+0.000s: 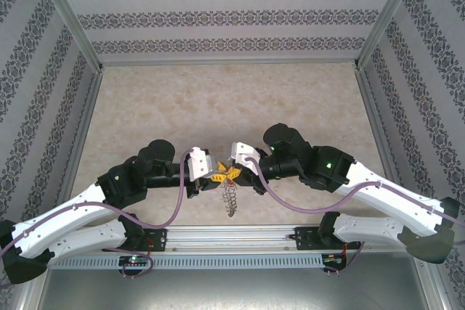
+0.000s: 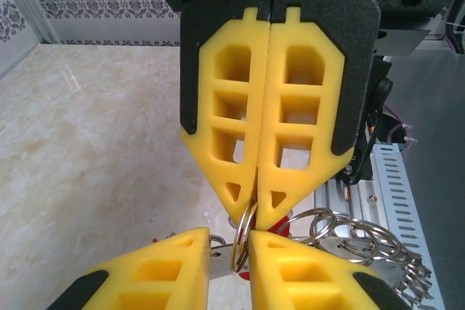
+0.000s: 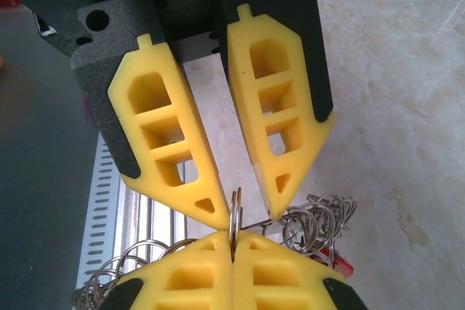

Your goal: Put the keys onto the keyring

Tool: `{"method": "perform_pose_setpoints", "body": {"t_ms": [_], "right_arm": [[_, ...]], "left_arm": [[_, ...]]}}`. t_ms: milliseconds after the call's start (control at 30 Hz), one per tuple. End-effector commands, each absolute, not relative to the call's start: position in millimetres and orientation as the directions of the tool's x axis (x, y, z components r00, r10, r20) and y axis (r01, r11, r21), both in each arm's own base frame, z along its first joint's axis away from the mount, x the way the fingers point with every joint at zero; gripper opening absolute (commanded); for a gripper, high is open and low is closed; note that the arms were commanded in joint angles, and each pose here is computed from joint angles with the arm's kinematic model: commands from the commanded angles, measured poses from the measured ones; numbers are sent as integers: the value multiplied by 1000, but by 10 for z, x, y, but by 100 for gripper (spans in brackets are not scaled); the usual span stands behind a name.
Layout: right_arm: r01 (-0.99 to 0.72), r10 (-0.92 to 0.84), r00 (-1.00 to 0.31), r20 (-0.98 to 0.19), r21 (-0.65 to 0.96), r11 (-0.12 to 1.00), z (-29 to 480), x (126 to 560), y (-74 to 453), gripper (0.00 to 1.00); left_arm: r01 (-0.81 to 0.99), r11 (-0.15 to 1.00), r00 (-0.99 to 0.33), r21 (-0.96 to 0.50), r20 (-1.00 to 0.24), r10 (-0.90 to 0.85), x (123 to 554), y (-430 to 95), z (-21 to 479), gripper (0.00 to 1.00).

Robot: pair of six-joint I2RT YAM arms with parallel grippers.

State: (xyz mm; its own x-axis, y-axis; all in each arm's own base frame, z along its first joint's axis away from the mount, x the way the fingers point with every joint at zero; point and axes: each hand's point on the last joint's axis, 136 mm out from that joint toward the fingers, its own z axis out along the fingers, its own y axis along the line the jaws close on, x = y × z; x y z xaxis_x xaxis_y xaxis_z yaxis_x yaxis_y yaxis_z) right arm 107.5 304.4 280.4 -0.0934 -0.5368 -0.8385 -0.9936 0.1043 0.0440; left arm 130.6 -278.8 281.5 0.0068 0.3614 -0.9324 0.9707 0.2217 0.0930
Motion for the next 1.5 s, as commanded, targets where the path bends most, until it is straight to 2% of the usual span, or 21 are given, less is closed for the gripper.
{"method": "perform_pose_setpoints", "body": {"t_ms": [0, 633, 700, 833, 1000, 1133, 1200, 1300, 1467], "right_arm": [[-997, -488, -61, -870, 34, 65, 2979, 1036, 3082, 0], [-998, -477, -69, -876, 56, 42, 2980, 1009, 3121, 0], [-998, -471, -65, -880, 53, 38, 3004, 1001, 3116, 0], [-998, -468, -63, -881, 51, 37, 3012, 993, 3105, 0], [-998, -462, -64, -884, 53, 38, 3021, 986, 3098, 0], [-998, -433, -70, -899, 66, 24, 3038, 932, 3080, 23], [-997, -415, -82, -906, 73, 38, 3044, 932, 3054, 29], [-992, -381, -125, -916, 108, 64, 3045, 953, 3008, 30], [-985, -332, -174, -927, 162, 62, 3080, 928, 2959, 26]], "left_arm": [[975, 185, 65, 125, -952, 298, 1205, -2811, 3009, 22], [979, 169, 65, 115, -959, 275, 1191, -2857, 2993, 21], [979, 169, 66, 116, -960, 273, 1198, -2868, 2997, 19], [979, 166, 70, 118, -960, 270, 1199, -2878, 2996, 0], [980, 162, 74, 117, -966, 249, 1175, -2869, 3051, 0], [977, 172, 88, 123, -976, 198, 1147, -2830, 3166, 0], [977, 170, 96, 125, -981, 169, 1120, -2813, 3226, 0], [978, 163, 109, 129, -986, 130, 1087, -2799, 3300, 0], [982, 131, 131, 138, -990, 60, 1009, -2803, 3418, 0]]}}
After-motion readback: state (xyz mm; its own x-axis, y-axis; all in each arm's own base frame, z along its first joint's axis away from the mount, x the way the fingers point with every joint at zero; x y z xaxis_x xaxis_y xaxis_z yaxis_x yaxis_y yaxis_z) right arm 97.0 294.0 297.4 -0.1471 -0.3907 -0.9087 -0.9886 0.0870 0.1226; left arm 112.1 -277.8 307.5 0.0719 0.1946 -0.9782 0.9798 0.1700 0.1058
